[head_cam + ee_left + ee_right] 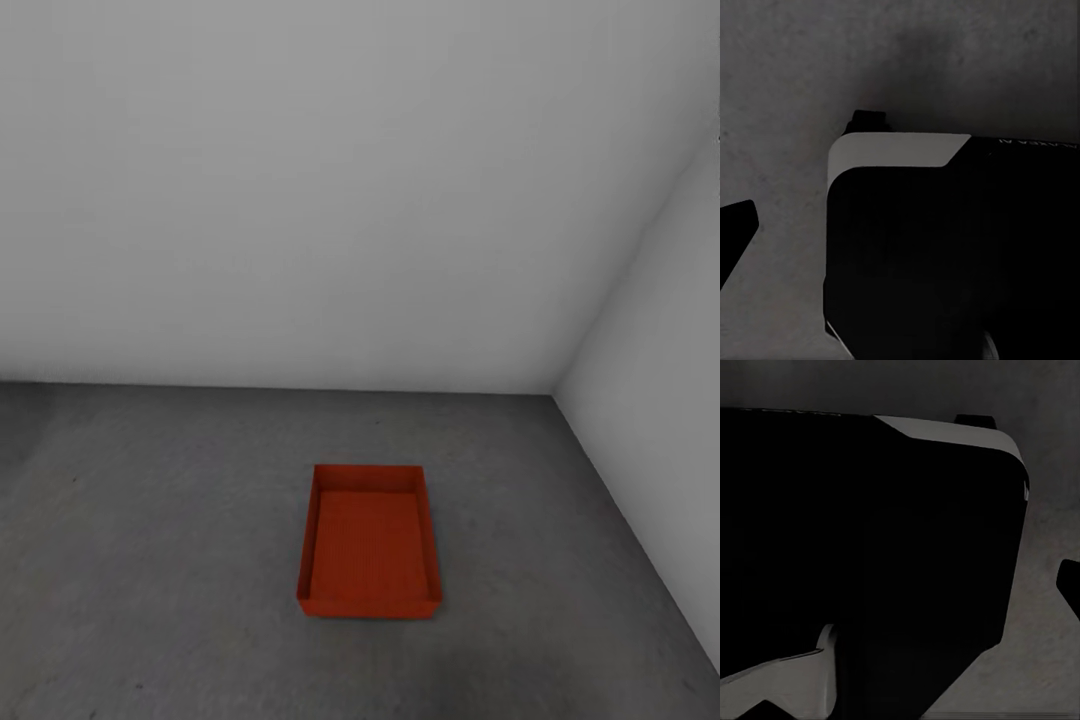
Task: Move the two storage containers from the living room to the garage. In the garage, place one container on the floor and stack the other container on top of it (either order is fine).
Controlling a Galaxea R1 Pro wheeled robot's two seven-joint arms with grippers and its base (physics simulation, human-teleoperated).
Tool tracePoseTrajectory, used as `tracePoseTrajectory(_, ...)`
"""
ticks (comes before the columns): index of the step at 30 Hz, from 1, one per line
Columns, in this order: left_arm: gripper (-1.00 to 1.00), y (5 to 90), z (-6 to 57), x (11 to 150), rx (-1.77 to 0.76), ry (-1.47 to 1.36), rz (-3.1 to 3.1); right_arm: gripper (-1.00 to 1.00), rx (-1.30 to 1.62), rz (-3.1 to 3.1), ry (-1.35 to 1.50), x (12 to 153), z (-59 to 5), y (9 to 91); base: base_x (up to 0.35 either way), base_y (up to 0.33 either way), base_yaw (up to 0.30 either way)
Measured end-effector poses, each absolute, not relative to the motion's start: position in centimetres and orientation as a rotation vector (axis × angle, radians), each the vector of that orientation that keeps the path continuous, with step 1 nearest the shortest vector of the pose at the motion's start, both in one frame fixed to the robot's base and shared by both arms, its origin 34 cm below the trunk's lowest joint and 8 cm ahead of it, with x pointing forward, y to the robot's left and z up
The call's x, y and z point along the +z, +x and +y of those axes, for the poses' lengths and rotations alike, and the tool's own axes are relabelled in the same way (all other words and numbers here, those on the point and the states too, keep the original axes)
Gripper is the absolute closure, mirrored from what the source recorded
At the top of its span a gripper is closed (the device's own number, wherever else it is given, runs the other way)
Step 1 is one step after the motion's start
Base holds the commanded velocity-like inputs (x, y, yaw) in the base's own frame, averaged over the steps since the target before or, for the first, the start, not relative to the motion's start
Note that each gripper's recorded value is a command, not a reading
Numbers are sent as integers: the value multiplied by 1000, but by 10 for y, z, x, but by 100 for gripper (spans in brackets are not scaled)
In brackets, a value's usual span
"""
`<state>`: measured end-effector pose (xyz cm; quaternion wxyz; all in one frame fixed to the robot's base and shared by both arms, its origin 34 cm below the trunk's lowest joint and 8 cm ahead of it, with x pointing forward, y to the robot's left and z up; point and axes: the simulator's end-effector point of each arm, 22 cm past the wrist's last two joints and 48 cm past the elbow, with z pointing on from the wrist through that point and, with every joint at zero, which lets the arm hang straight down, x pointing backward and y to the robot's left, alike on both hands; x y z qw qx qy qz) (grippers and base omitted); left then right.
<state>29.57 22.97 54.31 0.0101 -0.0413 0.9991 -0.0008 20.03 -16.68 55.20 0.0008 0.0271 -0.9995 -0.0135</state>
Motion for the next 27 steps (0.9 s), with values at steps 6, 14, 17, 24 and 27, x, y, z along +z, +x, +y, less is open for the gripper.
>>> tracePoseTrajectory(6,-100,288,231,544,-3,-129,3123,-100,-41,-3140,82,553,-168,198,0,0,0)
tracePoseTrajectory(14,-100,272,237,545,10,-126,3135,-100,-40,-3132,86,555,-169,187,0,0,-17)
tracePoseTrajectory(17,-100,268,237,546,9,-124,3136,-100,-38,-3136,85,556,-170,188,0,0,-60)
tracePoseTrajectory(24,-100,259,237,547,10,-120,3140,-100,-29,-3142,75,556,-173,190,0,0,-36)
tracePoseTrajectory(27,-100,259,237,547,11,-125,3140,-100,-26,-3142,69,556,-175,190,0,0,-4)
